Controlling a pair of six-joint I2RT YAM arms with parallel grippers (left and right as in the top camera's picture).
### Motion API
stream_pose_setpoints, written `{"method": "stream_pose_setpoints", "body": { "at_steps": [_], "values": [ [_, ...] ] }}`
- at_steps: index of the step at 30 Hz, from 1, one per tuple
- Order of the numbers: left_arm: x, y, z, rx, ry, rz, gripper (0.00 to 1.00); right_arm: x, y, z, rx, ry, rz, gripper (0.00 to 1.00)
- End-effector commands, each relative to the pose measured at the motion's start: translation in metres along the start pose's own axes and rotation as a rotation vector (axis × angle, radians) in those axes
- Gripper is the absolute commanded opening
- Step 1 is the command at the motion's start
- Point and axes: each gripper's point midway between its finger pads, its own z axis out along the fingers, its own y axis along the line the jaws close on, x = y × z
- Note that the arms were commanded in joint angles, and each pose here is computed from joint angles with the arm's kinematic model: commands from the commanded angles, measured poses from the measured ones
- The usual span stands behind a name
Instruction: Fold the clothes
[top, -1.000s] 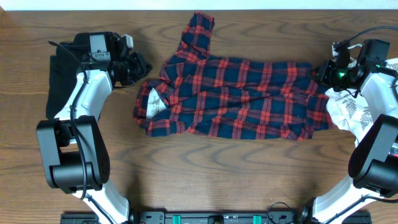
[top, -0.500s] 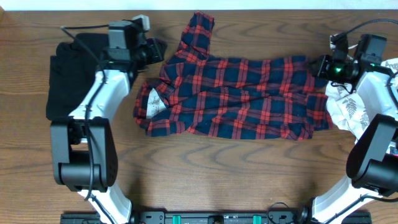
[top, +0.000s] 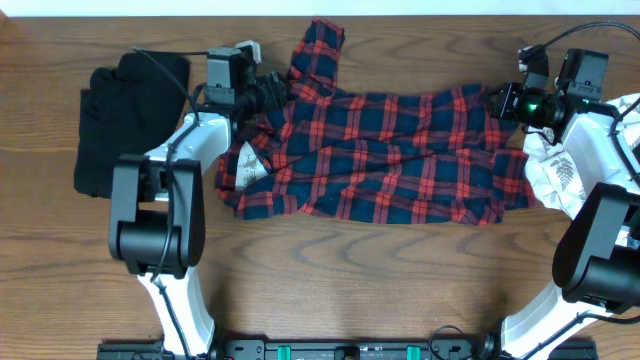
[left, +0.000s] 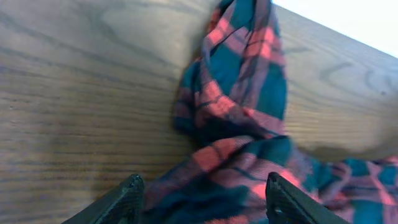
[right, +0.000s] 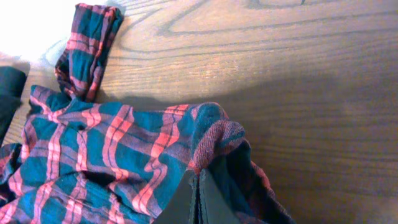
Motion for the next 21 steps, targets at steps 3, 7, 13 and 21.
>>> {"method": "stream_pose_setpoints", "body": {
  "at_steps": [3, 7, 13, 21],
  "values": [
    [-0.011, 0.001, 0.002, 0.004, -0.046, 0.017, 0.63, -0.005, -0.004, -0.009, 0.009, -0.023, 0.012, 0.02],
    [-0.007, 0.004, 0.007, 0.002, -0.04, 0.015, 0.64, -0.005, -0.004, -0.009, 0.009, -0.023, 0.013, 0.02],
    [0.003, 0.011, 0.016, -0.005, -0.019, 0.008, 0.64, -0.004, -0.004, -0.009, 0.009, -0.019, 0.016, 0.02],
    [0.01, 0.018, 0.024, -0.009, -0.011, 0.004, 0.64, 0.001, -0.004, -0.009, 0.01, 0.001, 0.031, 0.03]
  ]
}}
